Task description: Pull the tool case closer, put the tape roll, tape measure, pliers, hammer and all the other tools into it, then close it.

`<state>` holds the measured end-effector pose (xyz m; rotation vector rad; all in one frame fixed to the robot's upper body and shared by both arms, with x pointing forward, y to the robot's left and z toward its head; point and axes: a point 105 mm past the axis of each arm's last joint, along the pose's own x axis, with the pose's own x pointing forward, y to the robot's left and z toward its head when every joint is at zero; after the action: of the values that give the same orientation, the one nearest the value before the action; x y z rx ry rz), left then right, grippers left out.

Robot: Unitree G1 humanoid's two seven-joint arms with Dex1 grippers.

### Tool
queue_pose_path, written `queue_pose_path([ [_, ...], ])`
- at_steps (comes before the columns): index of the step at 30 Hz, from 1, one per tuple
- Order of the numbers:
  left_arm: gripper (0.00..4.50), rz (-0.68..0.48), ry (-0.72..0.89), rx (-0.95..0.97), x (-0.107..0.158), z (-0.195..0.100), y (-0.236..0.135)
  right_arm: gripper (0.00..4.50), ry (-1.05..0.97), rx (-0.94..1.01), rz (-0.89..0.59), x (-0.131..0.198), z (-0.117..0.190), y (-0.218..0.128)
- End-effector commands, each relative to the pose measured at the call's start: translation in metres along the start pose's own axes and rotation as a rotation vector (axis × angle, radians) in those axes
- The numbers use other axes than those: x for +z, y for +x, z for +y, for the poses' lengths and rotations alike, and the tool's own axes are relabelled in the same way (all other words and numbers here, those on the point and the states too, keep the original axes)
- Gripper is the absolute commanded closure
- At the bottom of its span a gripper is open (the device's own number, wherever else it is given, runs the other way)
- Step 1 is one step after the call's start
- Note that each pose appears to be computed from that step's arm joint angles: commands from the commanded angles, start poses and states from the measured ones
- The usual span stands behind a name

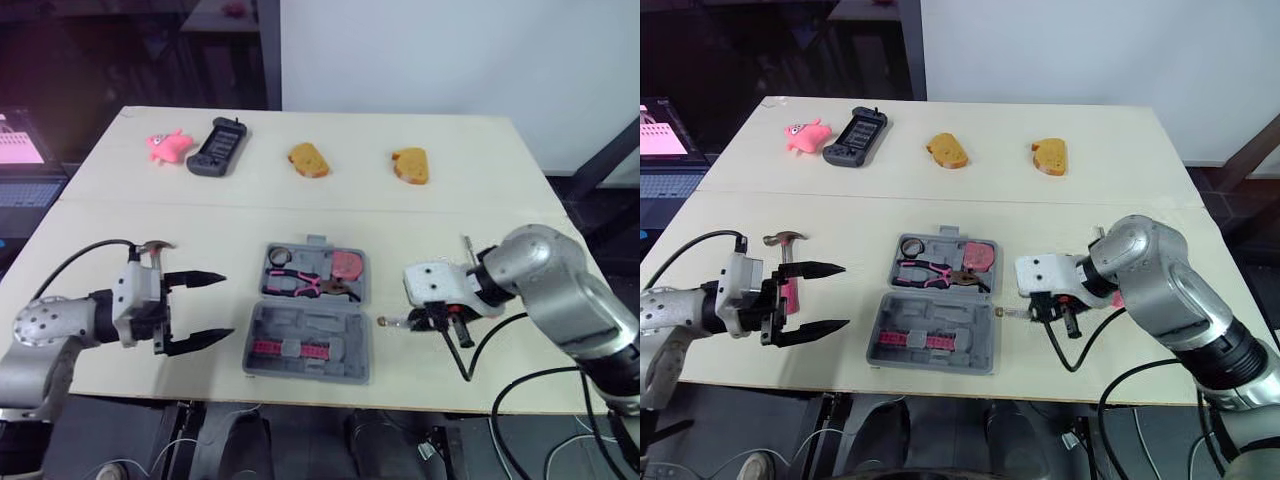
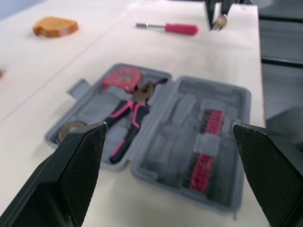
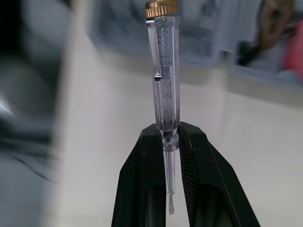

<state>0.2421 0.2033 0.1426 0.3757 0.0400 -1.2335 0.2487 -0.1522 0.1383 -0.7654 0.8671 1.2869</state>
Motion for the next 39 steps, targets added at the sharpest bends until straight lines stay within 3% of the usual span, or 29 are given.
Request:
queue_pose_path([
  [1,0.00,0.008,0.034,-0.056,0.003,-0.001,0.000,4.47,0.397,0.002,-0.039,-0.009,0.013,0.005],
  [3,0.00,0.001,0.033,-0.061,0.003,0.000,0.002,4.47,0.494,-0.006,-0.055,-0.012,0.013,0.011],
  [7,0.00,-0.009,0.022,-0.070,0.004,-0.001,0.005,4.47,0.687,-0.143,-0.129,-0.028,-0.017,0.027],
  [13,0.00,-0.018,0.026,-0.073,0.005,-0.001,0.007,4.47,0.913,-0.348,-0.148,-0.062,-0.021,0.059],
  [24,0.00,-0.017,0.014,-0.067,0.006,-0.001,0.006,4.47,1.094,-0.516,-0.188,-0.072,-0.018,0.074],
  [33,0.00,-0.016,-0.002,-0.068,0.007,-0.001,0.005,0.25,1.076,-0.507,-0.305,-0.050,-0.025,0.045],
  [34,0.00,-0.016,-0.004,-0.069,0.007,-0.001,0.005,0.06,1.065,-0.513,-0.317,-0.047,-0.026,0.038],
  [39,0.00,-0.015,-0.011,-0.073,0.007,0.001,0.005,0.06,0.939,-0.538,-0.335,-0.030,-0.019,0.005],
])
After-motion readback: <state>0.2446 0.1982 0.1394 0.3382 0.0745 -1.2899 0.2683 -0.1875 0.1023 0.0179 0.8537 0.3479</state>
